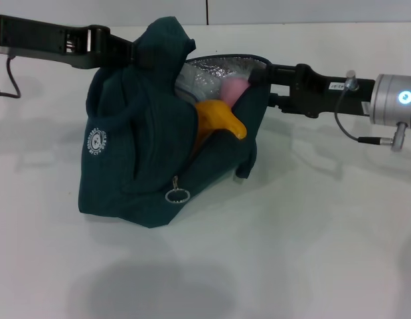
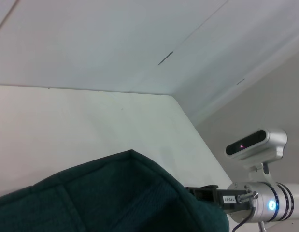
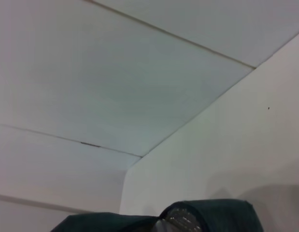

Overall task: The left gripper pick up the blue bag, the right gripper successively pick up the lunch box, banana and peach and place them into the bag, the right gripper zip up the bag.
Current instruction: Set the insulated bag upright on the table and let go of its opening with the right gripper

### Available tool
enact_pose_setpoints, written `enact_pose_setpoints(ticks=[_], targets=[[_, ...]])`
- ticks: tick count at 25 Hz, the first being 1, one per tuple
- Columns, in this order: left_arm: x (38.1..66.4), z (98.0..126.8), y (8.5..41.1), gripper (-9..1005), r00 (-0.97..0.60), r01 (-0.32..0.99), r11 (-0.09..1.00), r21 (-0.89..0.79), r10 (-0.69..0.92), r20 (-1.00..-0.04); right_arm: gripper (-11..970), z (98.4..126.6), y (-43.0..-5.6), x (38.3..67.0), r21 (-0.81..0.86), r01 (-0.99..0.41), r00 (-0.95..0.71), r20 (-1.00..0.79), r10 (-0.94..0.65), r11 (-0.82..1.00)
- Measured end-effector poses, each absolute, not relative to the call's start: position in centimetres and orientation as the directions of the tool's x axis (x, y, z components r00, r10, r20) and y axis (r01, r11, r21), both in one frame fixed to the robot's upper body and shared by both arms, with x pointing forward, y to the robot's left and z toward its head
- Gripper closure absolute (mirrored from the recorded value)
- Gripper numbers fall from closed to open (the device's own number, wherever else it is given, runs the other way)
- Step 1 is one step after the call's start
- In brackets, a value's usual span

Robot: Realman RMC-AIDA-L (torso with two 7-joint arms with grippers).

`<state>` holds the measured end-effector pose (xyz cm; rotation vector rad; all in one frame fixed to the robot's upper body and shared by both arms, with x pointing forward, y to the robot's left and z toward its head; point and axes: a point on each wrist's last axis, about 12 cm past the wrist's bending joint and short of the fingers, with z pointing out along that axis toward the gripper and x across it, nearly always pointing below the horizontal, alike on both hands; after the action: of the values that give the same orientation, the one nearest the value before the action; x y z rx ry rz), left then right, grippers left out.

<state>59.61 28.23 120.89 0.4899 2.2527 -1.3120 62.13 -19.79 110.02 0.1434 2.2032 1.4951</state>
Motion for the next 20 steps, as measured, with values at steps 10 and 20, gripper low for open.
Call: enact_pose_setpoints(ticks=[10,20], targets=[[59.4,120.7,28.3,922,-0.822,0.524,0.475,-0.707,0.064,-0.566,440,110.5,-19.7,61.9,0.873,-0.263,-0.875,-0.395,0.281,0.411],[59.4,120.8,28.2,921,-0.822,0.529,0.468,-0.708,0.076,-0.565,527,111.1,-20.1,61.6,0.889,-0.3,-0.857,-0.411,0.31,0.347]])
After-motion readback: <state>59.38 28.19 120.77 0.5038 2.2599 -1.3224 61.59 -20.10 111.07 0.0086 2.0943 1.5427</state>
